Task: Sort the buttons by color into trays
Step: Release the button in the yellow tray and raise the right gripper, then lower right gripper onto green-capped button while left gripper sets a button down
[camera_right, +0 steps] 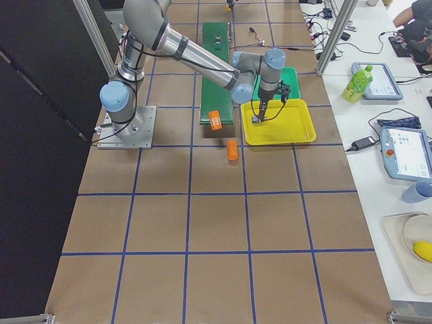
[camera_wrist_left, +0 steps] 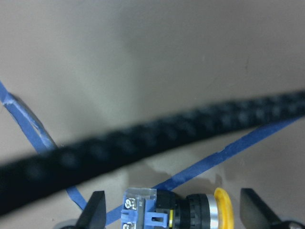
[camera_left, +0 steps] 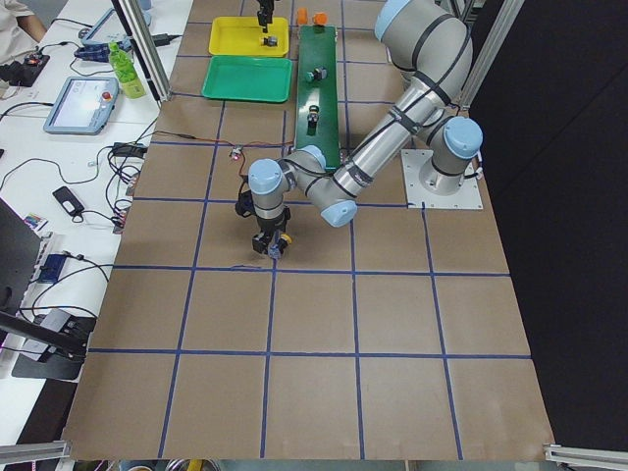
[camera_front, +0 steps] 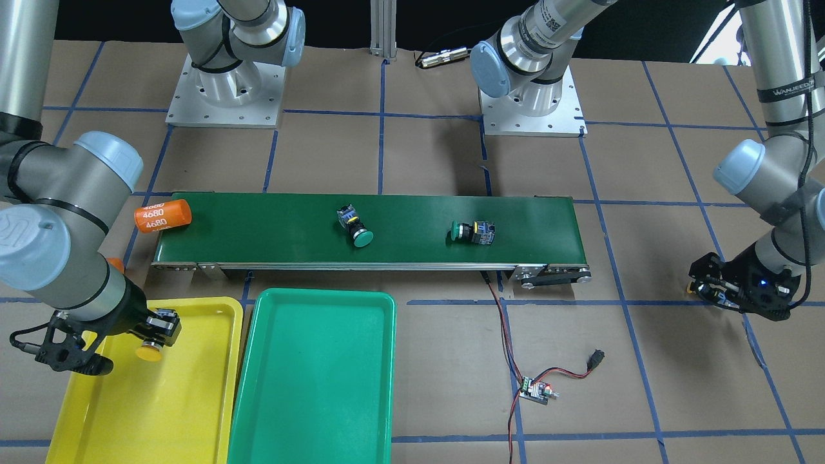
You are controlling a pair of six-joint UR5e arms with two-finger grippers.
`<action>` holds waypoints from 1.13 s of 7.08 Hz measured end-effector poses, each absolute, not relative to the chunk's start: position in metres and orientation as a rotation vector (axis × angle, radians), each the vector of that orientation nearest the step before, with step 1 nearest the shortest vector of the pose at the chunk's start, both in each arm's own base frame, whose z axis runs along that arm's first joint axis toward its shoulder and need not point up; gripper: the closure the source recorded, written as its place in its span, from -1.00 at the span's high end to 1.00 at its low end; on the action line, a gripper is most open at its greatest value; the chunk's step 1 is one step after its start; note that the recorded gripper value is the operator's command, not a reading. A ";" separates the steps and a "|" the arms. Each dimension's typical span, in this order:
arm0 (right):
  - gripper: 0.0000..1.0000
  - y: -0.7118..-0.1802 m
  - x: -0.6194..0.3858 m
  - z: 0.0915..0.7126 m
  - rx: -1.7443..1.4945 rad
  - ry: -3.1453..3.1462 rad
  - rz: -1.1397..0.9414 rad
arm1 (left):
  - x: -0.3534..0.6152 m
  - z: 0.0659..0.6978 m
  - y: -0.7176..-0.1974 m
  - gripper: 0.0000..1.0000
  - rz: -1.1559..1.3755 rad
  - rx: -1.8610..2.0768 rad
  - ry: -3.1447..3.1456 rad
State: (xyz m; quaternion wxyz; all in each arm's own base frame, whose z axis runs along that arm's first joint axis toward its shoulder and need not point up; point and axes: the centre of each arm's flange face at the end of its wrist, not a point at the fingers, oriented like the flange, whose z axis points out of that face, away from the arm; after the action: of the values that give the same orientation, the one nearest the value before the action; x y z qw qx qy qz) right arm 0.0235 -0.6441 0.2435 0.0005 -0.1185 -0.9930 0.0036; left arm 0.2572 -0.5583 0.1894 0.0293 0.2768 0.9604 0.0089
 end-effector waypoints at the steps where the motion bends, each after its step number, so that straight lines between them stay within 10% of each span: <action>1: 1.00 -0.642 0.023 0.246 -0.371 -3.117 0.012 | 0.257 0.186 -0.558 1.00 0.034 0.857 2.965; 3: 1.00 -0.627 0.030 0.272 -0.362 -3.125 0.027 | 0.258 0.180 -0.557 1.00 0.056 0.861 2.966; 4: 1.00 -0.612 0.035 0.291 -0.356 -3.131 0.023 | 0.259 0.177 -0.556 -0.22 0.079 0.861 2.960; 5: 1.00 -0.587 0.048 0.316 -0.340 -3.147 0.012 | 0.260 0.174 -0.556 -0.99 0.097 0.875 2.952; 8: 1.00 -0.496 0.133 0.383 -0.140 -3.182 0.046 | 0.248 0.195 -0.551 -1.00 0.108 0.846 2.958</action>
State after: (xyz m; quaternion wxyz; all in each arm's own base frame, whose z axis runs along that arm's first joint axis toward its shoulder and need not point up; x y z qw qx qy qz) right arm 0.1331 -0.4964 0.3827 -0.0219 -0.0439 -0.9987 0.0144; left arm 0.2478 -0.5508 0.1949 0.0315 0.2747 0.9604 0.0351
